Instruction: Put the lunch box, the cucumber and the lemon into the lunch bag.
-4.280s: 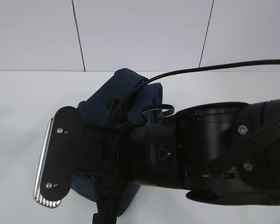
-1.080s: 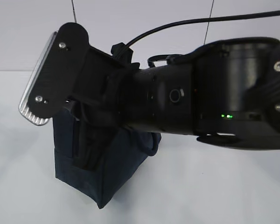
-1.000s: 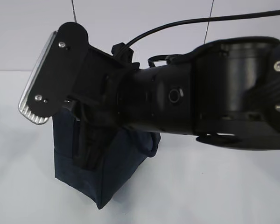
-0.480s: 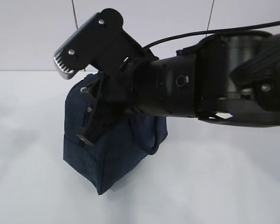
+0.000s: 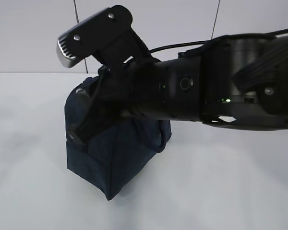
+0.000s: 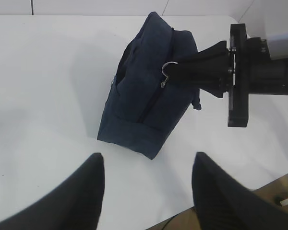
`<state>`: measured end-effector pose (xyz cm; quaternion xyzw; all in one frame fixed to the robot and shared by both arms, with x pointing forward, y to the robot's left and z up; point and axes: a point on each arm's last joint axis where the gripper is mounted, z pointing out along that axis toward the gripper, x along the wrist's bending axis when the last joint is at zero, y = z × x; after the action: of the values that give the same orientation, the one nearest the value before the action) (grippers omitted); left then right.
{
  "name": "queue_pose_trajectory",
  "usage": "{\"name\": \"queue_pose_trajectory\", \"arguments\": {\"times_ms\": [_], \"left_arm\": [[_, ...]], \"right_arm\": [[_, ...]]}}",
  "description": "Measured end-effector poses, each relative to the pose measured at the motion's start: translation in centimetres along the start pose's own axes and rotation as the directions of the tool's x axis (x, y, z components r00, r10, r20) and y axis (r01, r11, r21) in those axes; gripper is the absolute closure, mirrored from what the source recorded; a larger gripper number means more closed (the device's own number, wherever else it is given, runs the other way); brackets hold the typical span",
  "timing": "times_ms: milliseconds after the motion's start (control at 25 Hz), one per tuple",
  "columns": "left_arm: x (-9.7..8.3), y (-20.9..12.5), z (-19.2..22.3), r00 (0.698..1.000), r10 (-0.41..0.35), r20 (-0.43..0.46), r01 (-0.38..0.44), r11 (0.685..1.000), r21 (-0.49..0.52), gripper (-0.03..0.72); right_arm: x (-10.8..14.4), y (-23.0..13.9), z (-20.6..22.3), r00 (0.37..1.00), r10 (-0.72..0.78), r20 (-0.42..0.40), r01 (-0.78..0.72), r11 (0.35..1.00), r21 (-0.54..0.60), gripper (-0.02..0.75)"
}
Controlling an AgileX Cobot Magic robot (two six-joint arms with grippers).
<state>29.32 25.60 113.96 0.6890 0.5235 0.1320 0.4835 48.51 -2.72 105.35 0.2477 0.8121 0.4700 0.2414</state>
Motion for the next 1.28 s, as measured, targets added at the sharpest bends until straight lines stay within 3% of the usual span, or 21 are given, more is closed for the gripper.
{"name": "queue_pose_trajectory", "arguments": {"times_ms": [1040,1280], "left_arm": [[0.0,0.0,0.0,1.0,0.0,0.0,0.0,1.0,0.0,0.284],[0.03,0.64,-0.02,1.0,0.002,-0.003,-0.003,0.998,-0.07,0.287]], "right_arm": [[0.34,-0.67,0.96,0.995,0.092,-0.022,-0.092,0.996,0.015,0.717],[0.34,-0.67,0.96,0.995,0.095,-0.022,-0.094,0.995,0.015,0.717]]}}
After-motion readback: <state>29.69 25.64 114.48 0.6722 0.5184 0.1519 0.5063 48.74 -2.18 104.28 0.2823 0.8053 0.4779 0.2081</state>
